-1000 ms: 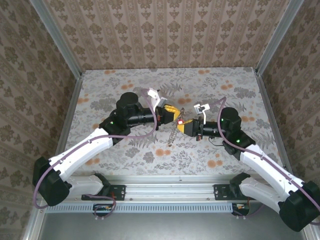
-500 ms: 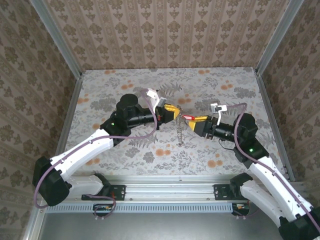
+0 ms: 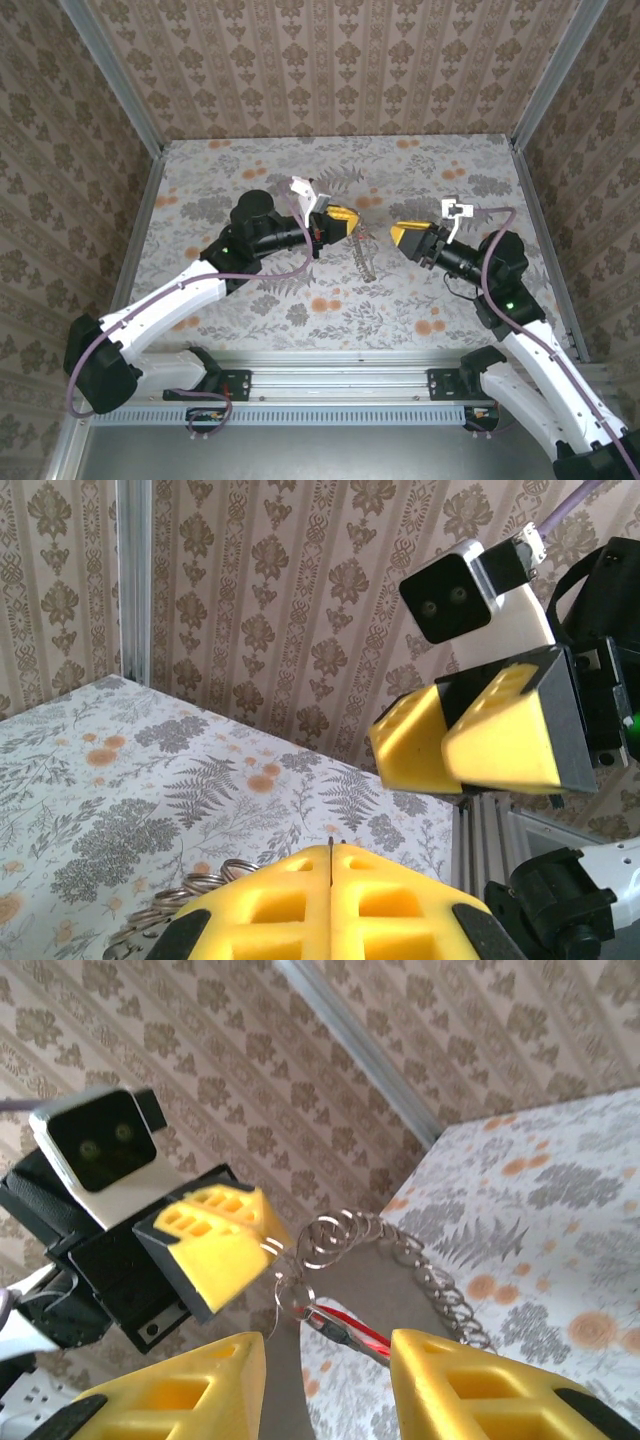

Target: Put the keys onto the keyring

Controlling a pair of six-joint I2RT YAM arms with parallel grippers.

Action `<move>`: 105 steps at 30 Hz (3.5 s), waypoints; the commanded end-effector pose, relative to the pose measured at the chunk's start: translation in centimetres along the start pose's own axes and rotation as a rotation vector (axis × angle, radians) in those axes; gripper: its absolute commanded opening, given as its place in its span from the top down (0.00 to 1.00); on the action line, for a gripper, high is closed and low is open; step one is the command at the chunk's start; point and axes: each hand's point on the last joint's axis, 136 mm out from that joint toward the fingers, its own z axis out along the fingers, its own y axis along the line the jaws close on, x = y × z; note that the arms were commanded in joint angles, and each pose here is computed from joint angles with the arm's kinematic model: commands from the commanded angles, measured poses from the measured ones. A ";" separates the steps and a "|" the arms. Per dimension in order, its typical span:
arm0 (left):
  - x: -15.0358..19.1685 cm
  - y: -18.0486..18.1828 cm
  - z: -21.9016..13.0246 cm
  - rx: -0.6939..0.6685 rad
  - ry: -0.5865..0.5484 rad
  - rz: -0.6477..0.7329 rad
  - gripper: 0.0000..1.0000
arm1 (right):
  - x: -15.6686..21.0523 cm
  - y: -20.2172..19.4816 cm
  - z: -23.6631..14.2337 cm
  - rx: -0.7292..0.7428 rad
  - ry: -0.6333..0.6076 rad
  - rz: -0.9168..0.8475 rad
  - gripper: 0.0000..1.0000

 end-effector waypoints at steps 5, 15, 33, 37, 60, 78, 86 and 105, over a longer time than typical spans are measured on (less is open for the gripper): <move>-2.3 -1.0 -0.5 0.029 -0.076 0.049 1.00 | -1.5 -0.6 1.7 -0.032 -0.035 0.074 0.63; -2.5 -1.0 0.1 0.041 -0.073 0.040 1.00 | 0.2 1.1 4.8 -0.120 0.044 0.071 0.79; -2.4 -0.8 0.6 0.045 -0.066 0.036 1.00 | 1.6 -0.9 2.5 0.008 0.042 0.040 0.82; -2.4 -1.0 0.5 0.050 -0.067 0.031 1.00 | 0.1 -0.7 2.5 -0.006 -0.005 0.038 0.76; -2.4 -0.9 0.9 0.056 -0.095 0.014 1.00 | -0.6 3.5 5.0 -0.253 0.022 0.056 0.62; -2.3 -1.0 1.2 0.061 -0.087 0.010 1.00 | -0.2 3.3 5.2 -0.250 0.036 0.057 0.92; -2.2 -1.0 1.4 0.064 -0.084 0.007 1.00 | -0.1 3.4 5.2 -0.251 0.041 0.056 0.82; -2.1 1.4 -2.5 -0.076 0.004 0.025 0.63 | 2.5 1.8 5.0 -0.097 0.305 -0.165 1.00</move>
